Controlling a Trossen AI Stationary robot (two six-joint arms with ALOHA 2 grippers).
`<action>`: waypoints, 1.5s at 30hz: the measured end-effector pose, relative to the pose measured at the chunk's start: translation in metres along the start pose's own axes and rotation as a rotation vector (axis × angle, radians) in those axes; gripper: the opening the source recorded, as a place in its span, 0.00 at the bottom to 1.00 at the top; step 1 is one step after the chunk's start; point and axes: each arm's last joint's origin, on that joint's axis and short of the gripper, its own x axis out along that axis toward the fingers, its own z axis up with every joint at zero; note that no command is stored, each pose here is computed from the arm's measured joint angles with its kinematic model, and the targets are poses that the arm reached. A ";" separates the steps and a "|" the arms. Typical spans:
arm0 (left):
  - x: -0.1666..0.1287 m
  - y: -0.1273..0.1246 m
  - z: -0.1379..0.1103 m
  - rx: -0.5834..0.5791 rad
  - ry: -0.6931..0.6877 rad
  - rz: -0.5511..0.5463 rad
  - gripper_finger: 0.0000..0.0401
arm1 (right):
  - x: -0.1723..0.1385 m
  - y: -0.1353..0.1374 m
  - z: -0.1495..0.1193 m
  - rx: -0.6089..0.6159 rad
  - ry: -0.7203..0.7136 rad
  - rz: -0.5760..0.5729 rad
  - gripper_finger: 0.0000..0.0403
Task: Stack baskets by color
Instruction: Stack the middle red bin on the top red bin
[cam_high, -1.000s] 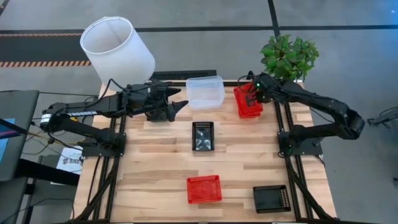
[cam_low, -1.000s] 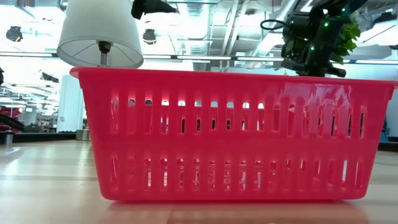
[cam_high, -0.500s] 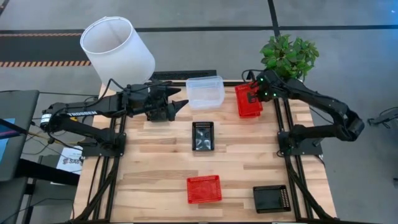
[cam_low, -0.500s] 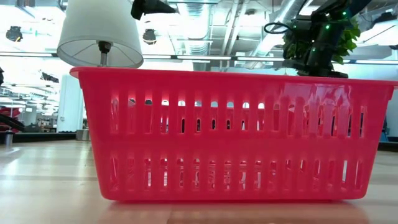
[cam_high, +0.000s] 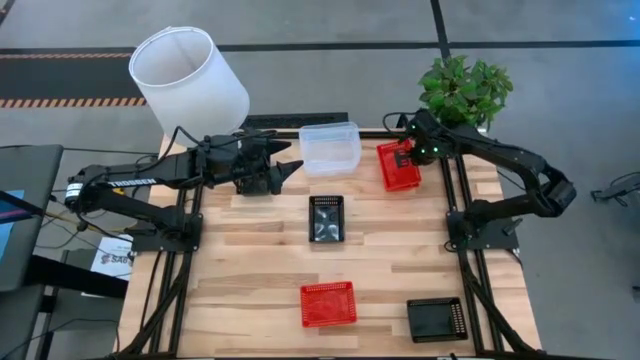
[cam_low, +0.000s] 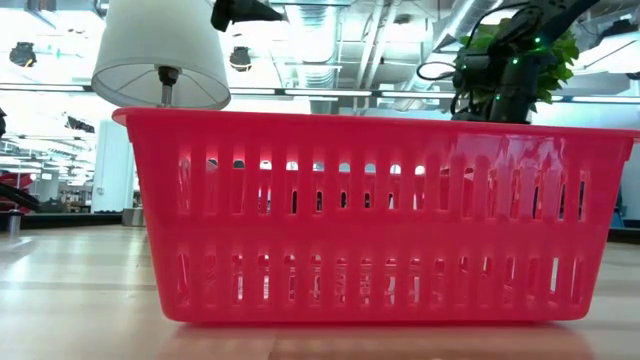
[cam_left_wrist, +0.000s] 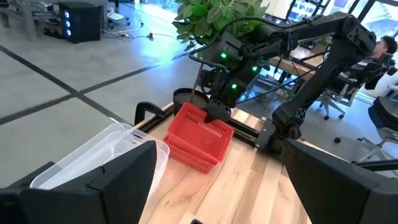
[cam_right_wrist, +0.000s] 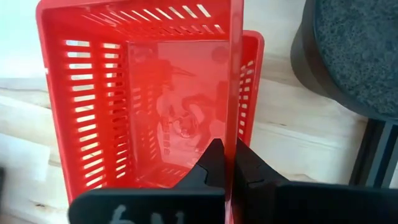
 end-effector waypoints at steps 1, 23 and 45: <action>0.000 0.000 0.000 0.000 0.001 -0.003 0.83 | 0.000 0.000 0.000 0.000 -0.003 0.003 0.02; 0.000 0.001 -0.002 0.005 0.016 0.007 0.83 | -0.006 0.001 0.001 -0.006 -0.034 0.035 0.44; 0.000 0.002 -0.003 0.001 0.025 0.033 0.83 | -0.007 0.017 -0.013 -0.049 -0.104 -0.110 0.19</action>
